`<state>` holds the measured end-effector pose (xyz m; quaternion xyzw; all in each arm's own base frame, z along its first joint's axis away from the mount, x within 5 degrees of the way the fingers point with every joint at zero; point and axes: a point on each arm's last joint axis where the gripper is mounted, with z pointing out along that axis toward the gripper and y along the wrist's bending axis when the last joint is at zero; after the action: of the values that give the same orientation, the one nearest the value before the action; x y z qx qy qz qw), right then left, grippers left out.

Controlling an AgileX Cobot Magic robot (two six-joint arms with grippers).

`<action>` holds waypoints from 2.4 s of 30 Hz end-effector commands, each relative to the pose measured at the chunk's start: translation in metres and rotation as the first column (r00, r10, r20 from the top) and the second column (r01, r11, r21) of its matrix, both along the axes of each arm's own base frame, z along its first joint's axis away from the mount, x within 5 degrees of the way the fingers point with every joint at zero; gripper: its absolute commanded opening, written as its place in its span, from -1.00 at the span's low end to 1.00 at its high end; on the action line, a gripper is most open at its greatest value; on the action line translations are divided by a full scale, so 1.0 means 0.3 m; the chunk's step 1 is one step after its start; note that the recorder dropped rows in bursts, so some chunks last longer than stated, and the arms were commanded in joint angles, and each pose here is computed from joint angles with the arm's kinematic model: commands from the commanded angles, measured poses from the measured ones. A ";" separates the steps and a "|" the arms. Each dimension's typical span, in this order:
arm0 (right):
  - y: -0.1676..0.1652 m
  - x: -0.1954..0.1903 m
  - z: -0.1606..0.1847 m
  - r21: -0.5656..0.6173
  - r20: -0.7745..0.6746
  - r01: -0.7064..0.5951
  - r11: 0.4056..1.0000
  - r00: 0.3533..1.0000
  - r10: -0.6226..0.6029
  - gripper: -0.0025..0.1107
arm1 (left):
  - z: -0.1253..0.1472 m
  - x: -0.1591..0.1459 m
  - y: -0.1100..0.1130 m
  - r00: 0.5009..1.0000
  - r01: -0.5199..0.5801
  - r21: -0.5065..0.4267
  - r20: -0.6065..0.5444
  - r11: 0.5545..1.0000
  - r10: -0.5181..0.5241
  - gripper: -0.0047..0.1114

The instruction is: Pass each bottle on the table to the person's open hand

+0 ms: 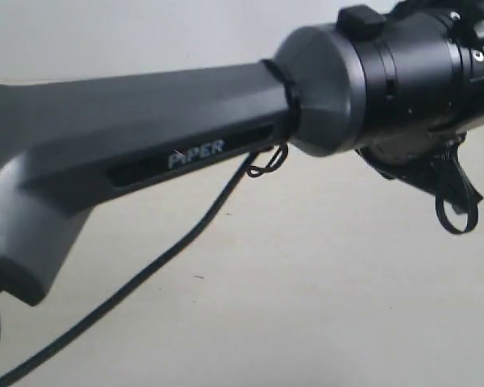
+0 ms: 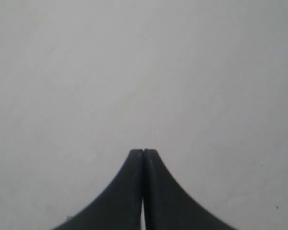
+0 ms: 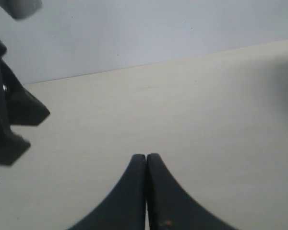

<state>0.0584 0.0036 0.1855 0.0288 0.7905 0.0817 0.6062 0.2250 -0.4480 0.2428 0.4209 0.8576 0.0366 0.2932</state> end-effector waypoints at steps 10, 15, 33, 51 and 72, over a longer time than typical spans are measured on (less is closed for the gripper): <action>0.000 0.002 -0.003 -0.001 0.001 0.002 1.000 1.000 -0.002 -0.96 | 0.154 -0.041 0.135 0.990 -0.025 -0.229 0.127 0.973 0.055 -0.92; 0.000 0.002 -0.003 -0.001 0.001 0.002 1.000 1.000 -0.002 -0.96 | 0.111 -0.105 0.243 0.993 0.020 -0.308 0.116 0.951 0.016 -0.92; 0.000 0.002 -0.003 -0.001 0.001 0.002 1.000 1.000 -0.002 -0.96 | 0.265 -0.418 0.653 0.908 0.407 -0.709 0.250 0.576 -0.335 -0.92; 0.000 0.002 -0.005 -0.001 -0.003 0.003 1.000 1.000 -0.003 -0.96 | 0.239 -0.550 0.903 0.867 0.478 -0.756 0.321 0.448 -0.382 -0.92; 0.000 0.002 -0.005 -0.001 -0.003 0.003 1.000 1.000 -0.003 -0.96 | 0.235 -0.550 0.904 0.771 0.634 -0.613 0.463 0.471 -0.436 -0.92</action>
<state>0.0584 0.0036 0.1855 0.0288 0.7905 0.0817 0.6062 0.0614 -0.1782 0.3136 0.4984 0.5804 -0.3613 0.5331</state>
